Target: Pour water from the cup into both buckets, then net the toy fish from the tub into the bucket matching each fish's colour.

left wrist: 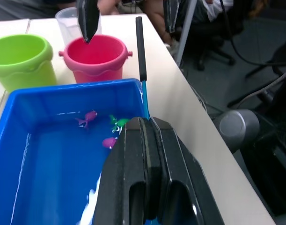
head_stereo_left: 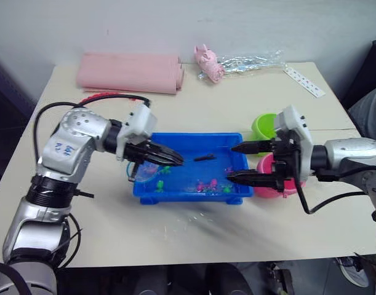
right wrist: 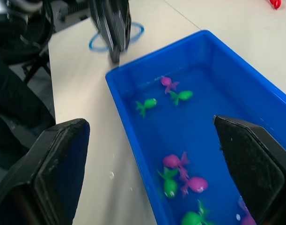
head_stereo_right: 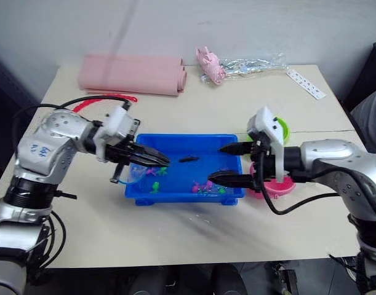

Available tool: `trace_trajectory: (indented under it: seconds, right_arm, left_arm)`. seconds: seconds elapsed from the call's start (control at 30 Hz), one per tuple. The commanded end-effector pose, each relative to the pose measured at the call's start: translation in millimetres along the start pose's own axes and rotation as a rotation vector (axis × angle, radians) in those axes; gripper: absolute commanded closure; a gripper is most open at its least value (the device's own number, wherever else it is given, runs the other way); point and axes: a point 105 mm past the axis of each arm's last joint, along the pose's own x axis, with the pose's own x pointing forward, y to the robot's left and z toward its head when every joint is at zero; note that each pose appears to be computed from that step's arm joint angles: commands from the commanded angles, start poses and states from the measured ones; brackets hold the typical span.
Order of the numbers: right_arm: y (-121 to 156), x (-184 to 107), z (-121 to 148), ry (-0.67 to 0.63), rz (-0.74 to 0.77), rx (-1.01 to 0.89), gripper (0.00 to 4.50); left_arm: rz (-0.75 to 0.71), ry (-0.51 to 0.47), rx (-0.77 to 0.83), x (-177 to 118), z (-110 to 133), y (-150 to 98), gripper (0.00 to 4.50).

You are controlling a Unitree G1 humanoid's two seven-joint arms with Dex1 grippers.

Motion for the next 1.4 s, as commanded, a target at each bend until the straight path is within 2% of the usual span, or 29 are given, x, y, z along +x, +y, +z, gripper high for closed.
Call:
trace_trajectory:
  seconds: [0.03,0.17,0.47,0.57,0.6,0.63,0.67,0.7,0.73,0.83,0.9,1.0,1.07,1.17,1.2,1.3,1.33,1.37,1.4]
  right_arm:
    - [10,10,5,0.001,0.029,-0.003,0.00]
    - [15,21,11,-0.003,0.058,0.025,0.00]
    - [19,24,8,0.020,0.071,0.016,0.00]
    - [19,23,10,-0.001,0.070,0.016,0.79]
    - [19,23,12,-0.011,0.072,0.019,1.19]
    - [19,23,13,-0.018,0.073,0.023,1.79]
    - [19,23,13,-0.022,0.074,0.024,2.00]
    - [19,23,12,-0.019,0.076,0.024,2.62]
    - [20,23,11,-0.014,0.079,0.023,2.96]
    - [20,23,8,-0.013,0.081,0.024,4.45]
    - [20,24,8,-0.020,0.079,0.023,4.48]
    - [18,24,6,-0.026,0.074,0.008,4.48]
    - [17,24,6,-0.031,0.071,-0.006,4.50]
    - [15,22,7,-0.043,0.056,-0.035,4.50]
    - [14,22,8,-0.046,0.053,-0.042,4.50]
    - [11,14,8,-0.058,0.026,-0.060,4.50]
    - [9,9,7,-0.058,0.012,-0.064,4.50]
    - [7,5,5,-0.053,-0.010,-0.069,4.50]
    - [3,0,3,-0.039,-0.040,-0.072,4.50]
  left_arm:
    - [-0.013,0.009,0.043,12,7,1,4.46]
    - [-0.012,-0.031,-0.002,19,12,5,4.46]
    - [-0.023,-0.011,-0.018,21,8,4,4.46]
    - [-0.019,0.003,-0.021,22,4,4,4.50]
    - [-0.019,0.012,-0.022,22,2,4,4.50]
    - [-0.020,0.019,-0.022,22,0,3,4.50]
    - [-0.018,0.018,-0.026,23,-1,3,4.50]
    - [-0.015,0.010,-0.027,23,-1,3,4.50]
    - [-0.010,0.000,-0.031,24,-1,4,4.50]
    - [0.001,-0.019,-0.044,24,0,4,4.50]
    - [0.003,-0.005,-0.041,22,-5,3,4.50]
    - [0.016,-0.038,-0.071,22,-6,1,4.50]
    - [0.016,-0.065,-0.082,21,-5,0,3.81]
    - [0.040,-0.161,-0.062,16,6,4,2.70]
    - [0.046,-0.182,-0.051,14,9,6,2.11]
    - [0.132,-0.296,-0.030,-3,29,19,0.91]
    - [0.156,-0.325,-0.027,-10,34,21,0.38]
    - [0.179,-0.345,-0.033,-17,37,23,0.03]
    - [0.197,-0.359,-0.040,-23,38,24,0.03]
